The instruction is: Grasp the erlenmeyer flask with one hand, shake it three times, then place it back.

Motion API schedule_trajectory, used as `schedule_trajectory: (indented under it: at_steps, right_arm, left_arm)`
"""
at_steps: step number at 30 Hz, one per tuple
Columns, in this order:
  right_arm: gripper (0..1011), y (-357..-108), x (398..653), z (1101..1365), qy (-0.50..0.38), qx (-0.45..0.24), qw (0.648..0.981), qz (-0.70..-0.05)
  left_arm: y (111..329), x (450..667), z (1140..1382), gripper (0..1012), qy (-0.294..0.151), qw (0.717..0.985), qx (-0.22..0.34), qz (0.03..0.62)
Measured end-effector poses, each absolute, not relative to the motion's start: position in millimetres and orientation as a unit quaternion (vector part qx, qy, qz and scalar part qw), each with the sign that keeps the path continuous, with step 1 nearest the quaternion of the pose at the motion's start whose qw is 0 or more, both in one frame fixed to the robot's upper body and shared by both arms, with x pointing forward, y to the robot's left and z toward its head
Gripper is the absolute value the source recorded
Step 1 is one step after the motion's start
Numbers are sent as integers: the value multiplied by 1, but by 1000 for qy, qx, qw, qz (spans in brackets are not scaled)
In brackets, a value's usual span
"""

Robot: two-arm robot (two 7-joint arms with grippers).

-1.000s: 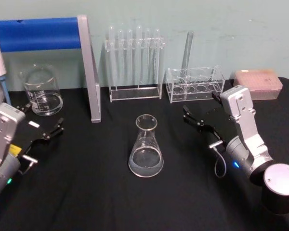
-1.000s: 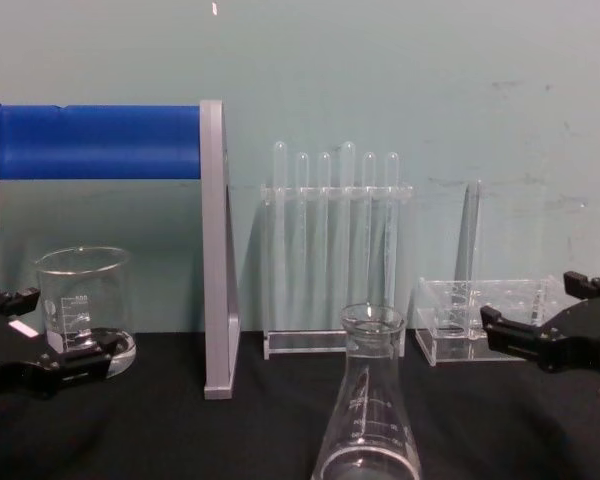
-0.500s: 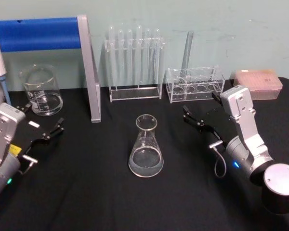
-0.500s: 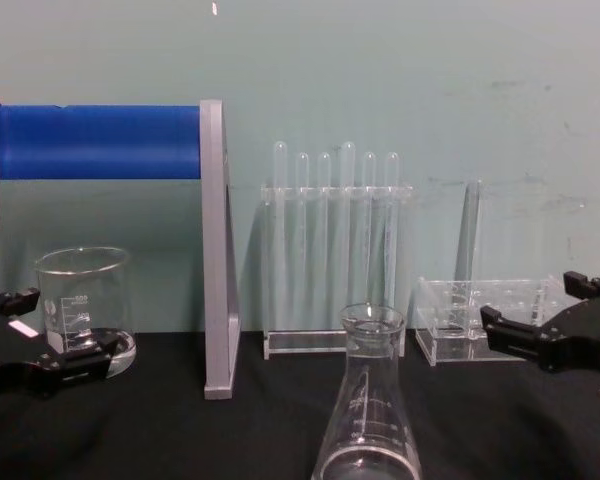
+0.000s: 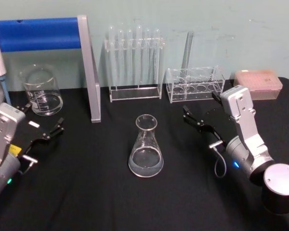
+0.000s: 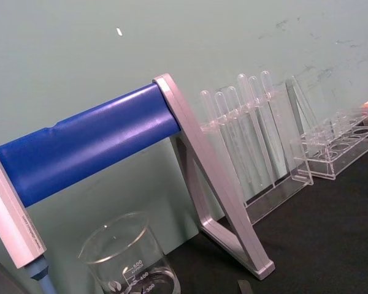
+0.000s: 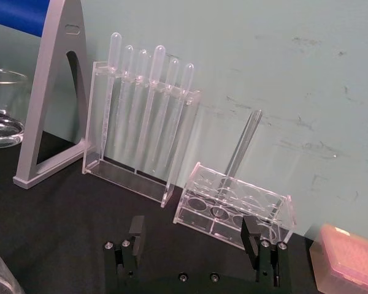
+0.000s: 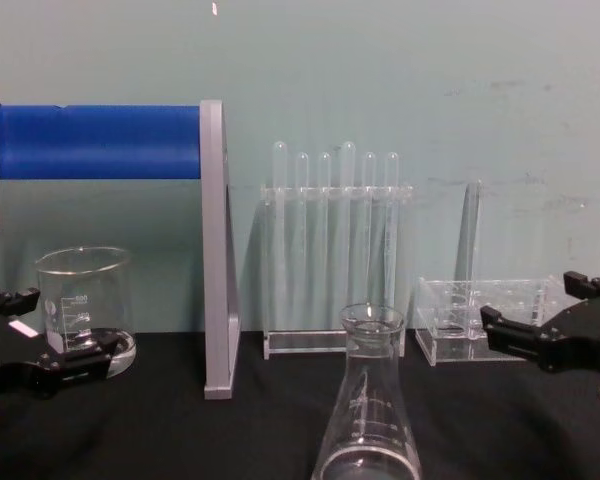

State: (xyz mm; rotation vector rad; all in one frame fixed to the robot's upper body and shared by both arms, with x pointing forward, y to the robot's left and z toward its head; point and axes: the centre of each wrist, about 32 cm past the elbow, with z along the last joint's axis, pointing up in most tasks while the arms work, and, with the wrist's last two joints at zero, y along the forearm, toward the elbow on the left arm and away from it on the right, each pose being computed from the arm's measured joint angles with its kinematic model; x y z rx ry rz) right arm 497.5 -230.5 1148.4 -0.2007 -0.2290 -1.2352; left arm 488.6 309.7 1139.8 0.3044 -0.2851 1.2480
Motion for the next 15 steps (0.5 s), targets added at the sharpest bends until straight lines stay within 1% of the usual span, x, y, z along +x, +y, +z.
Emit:
schedule_trajectory:
  at_steps: [15]
  right_arm:
    - [1002,-231,497,1148,-107,-94,804,-577]
  left_arm:
    - [310,489,1140,1001,-132,791,141,580]
